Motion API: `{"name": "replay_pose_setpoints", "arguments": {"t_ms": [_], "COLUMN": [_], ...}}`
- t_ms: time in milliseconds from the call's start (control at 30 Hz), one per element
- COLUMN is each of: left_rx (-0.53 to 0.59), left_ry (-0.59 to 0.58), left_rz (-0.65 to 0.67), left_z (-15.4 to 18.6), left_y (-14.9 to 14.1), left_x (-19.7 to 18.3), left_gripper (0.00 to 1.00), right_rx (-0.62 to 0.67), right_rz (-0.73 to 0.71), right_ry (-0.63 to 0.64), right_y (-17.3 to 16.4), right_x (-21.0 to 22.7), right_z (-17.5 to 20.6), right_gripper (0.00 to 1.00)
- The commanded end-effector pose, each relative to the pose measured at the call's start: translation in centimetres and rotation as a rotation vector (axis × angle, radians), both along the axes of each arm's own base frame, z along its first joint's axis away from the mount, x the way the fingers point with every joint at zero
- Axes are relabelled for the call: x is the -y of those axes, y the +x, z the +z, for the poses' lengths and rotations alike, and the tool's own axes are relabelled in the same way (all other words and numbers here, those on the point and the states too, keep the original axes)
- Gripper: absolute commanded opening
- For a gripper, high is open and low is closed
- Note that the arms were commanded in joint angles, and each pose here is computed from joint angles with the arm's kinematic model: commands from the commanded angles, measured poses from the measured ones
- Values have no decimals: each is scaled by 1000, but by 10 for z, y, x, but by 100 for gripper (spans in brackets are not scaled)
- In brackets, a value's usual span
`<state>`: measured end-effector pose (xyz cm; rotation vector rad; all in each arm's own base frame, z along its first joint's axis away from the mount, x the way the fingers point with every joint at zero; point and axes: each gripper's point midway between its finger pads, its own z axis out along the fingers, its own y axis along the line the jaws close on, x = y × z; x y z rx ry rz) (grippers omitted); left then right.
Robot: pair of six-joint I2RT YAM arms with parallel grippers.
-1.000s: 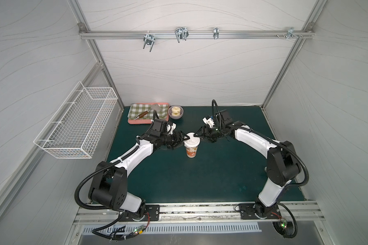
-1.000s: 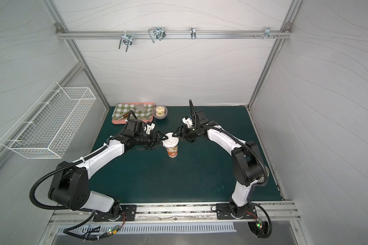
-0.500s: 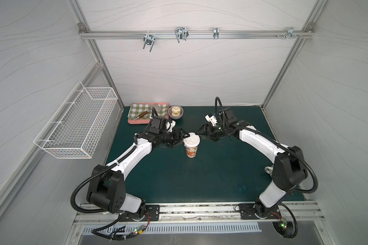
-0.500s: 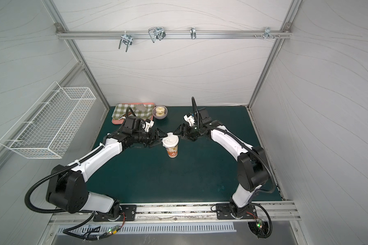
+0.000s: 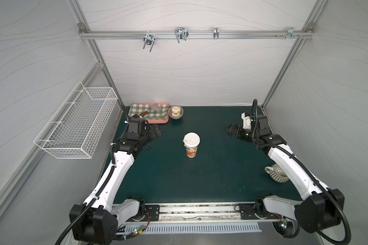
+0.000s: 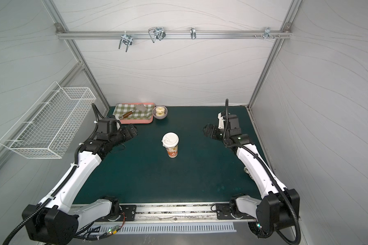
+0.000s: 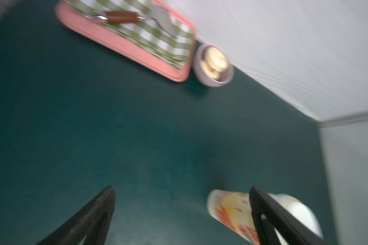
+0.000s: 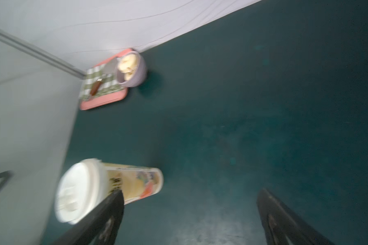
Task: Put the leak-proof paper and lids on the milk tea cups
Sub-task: Reset both arms
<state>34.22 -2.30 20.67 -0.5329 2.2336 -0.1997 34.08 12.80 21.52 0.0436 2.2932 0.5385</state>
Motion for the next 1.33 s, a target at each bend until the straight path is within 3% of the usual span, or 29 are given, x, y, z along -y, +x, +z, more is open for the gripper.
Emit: {"name": "replay_pose_setpoints", "arguments": {"t_ms": [0,67,133,300,467,633,733,1300], "left_rx": [-7,4,21,113,276,353,270,274], "left_ry": [439,551,589,536,472,421,404,410], "left_rz": [243,304,311,248,120,33,-4,19], "left_z": [-21,-35,-52,-89,-89,-108,-116,-114], "left_y": [-2,-2,3,22,39,44,53,54], "left_x": [-77,-95,-102,-97,-77,-66,-64,-67], "left_gripper": [99,99,99,98,99,100,100,100], "right_rx": [160,219,258,290,402,417,370,367], "right_rz": [-160,-180,-211,-238,-187,-192,-163,-157], "right_ry": [-268,-376,-464,-548,-517,-371,-363,-370], "right_y": [17,22,26,44,56,55,61,62], "right_x": [50,64,77,91,85,100,97,96], "right_z": [-13,-31,-52,-93,-109,-128,-132,-132], "right_gripper": [99,99,99,99,99,99,99,99]}}
